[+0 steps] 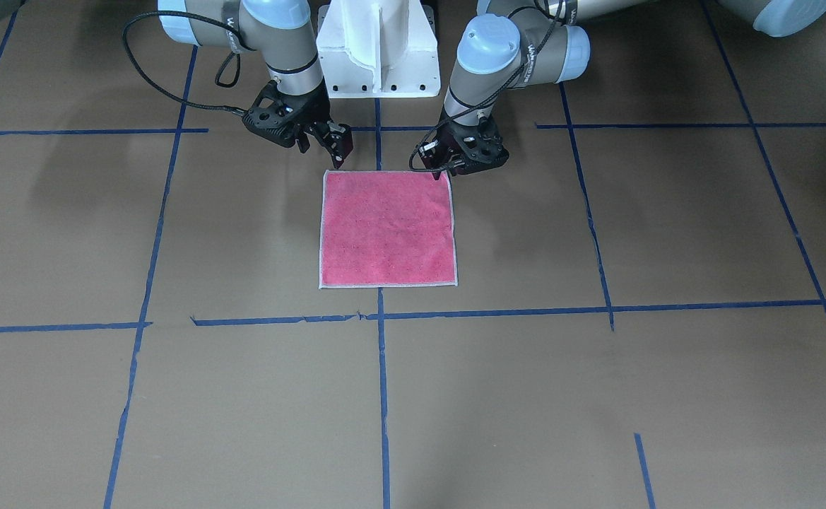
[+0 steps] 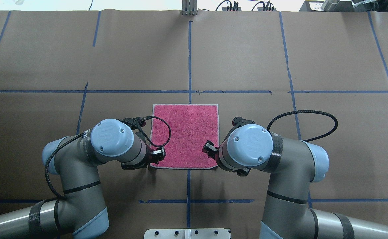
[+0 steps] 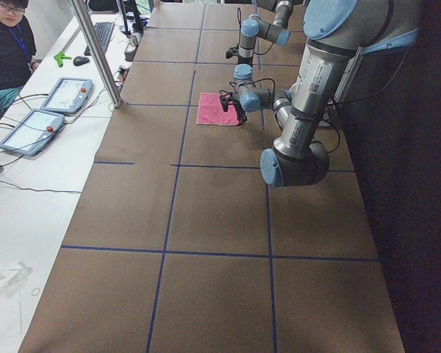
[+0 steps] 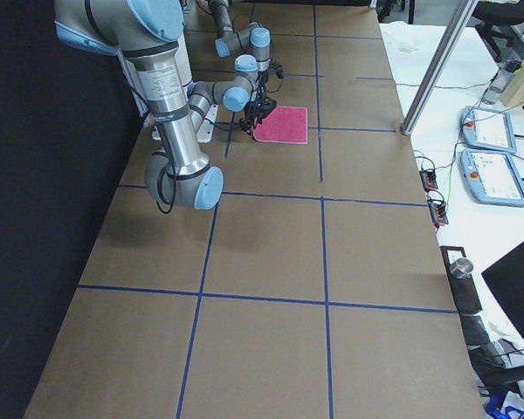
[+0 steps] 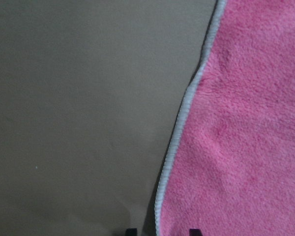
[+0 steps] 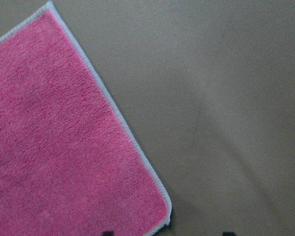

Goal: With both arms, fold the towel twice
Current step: 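Close both grippers on the near corners of the pink towel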

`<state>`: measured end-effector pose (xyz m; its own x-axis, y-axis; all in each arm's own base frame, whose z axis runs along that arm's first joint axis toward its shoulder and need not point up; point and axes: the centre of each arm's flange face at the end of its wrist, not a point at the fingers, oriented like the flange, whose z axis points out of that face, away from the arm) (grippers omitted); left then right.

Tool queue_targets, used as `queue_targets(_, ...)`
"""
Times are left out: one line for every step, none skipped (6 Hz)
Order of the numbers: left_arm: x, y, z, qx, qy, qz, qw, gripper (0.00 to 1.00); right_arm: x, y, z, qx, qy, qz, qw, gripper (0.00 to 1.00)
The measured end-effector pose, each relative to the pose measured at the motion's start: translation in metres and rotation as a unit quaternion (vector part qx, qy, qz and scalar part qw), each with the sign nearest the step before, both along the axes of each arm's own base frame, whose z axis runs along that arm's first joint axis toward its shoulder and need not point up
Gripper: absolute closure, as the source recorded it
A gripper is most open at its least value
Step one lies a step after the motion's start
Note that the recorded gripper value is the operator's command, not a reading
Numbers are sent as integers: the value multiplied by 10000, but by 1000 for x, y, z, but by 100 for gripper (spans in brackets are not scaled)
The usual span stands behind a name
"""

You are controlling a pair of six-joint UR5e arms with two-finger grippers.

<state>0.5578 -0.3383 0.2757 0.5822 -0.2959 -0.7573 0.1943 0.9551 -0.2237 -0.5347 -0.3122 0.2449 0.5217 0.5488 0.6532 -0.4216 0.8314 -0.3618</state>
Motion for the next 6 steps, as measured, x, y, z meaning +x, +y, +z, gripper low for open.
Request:
queue_targets(0, 0, 0, 3, -4, -3, 10000, 94, -1, 2, 1, -2, 7, -14, 10000, 21)
queue_targets(0, 0, 0, 12, -5, 3, 10000, 94, -3, 5, 2, 22, 27, -21, 10000, 20)
queue_targets(0, 0, 0, 23, -7, 11, 10000, 94, -10, 7, 5, 57, 71, -15, 10000, 22)
queue_targets(0, 0, -1, 32, -5, 16, 10000, 94, -20, 7, 9, 30, 133, 12, 9999, 38)
queue_targets(0, 0, -1, 37, -4, 20, 10000, 94, -27, 8, 12, -62, 170, 104, 9998, 41)
queue_targets(-1, 0, -1, 41, 3, 21, 10000, 94, -31, 8, 14, -136, 188, 192, 9995, 40)
